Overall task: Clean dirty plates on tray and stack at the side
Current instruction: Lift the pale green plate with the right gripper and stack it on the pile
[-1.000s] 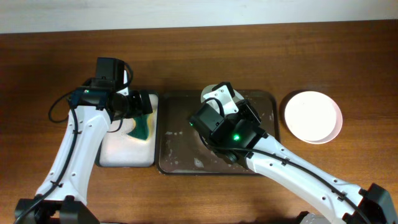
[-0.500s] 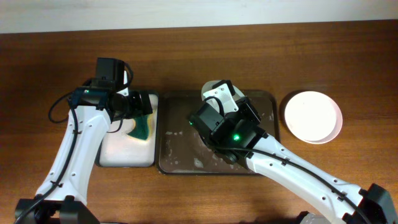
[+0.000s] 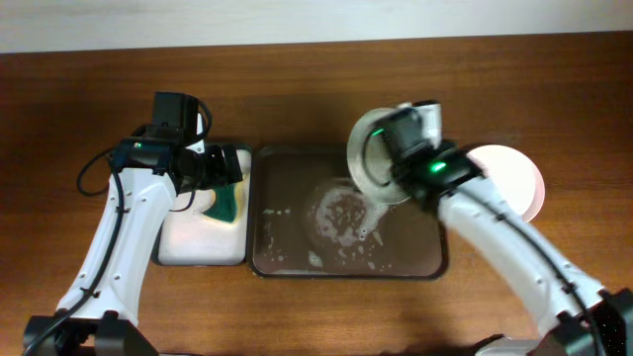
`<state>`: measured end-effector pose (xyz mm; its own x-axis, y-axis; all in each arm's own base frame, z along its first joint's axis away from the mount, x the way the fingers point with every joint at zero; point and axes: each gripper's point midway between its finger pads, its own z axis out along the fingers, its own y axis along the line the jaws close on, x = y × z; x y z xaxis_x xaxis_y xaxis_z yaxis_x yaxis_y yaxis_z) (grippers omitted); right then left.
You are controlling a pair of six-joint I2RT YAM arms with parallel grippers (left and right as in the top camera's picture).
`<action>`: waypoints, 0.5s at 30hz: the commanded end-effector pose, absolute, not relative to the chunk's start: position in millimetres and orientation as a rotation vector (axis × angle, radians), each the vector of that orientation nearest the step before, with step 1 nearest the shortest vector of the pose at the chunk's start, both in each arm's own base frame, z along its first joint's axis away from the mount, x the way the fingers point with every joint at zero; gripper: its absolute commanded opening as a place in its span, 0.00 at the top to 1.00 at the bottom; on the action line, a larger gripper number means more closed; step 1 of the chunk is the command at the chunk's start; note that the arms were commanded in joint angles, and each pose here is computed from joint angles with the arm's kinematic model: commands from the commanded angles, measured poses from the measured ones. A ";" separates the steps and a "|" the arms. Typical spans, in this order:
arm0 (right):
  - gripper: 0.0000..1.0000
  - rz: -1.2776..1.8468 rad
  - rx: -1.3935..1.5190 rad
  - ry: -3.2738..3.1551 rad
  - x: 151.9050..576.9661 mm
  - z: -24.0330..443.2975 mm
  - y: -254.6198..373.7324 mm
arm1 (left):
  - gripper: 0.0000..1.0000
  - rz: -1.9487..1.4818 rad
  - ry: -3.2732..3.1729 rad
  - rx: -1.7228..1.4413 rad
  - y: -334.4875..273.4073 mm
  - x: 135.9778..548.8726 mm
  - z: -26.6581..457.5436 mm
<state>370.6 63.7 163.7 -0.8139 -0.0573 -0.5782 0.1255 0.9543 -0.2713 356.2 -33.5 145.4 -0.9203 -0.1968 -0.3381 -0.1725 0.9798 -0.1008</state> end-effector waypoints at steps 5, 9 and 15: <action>0.96 0.057 0.675 2.631 361.6 140.9 -43.4 | 0.00 -0.114 2.775 -0.289 -33.9 356.8 145.6; 0.96 -0.006 0.957 2.597 339.8 129.3 -114.3 | 0.01 -0.115 2.773 -0.289 -33.9 357.2 145.7; 0.96 -0.041 1.166 2.591 319.9 105.7 -160.6 | 0.01 -0.115 2.773 -0.289 -33.9 357.2 145.7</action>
<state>319.6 -153.0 109.1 -0.6513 0.6974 -0.2990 0.7110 0.6985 0.0805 356.1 -33.9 145.3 -0.9202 -0.1997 -0.3367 -0.1744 0.9791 -0.1041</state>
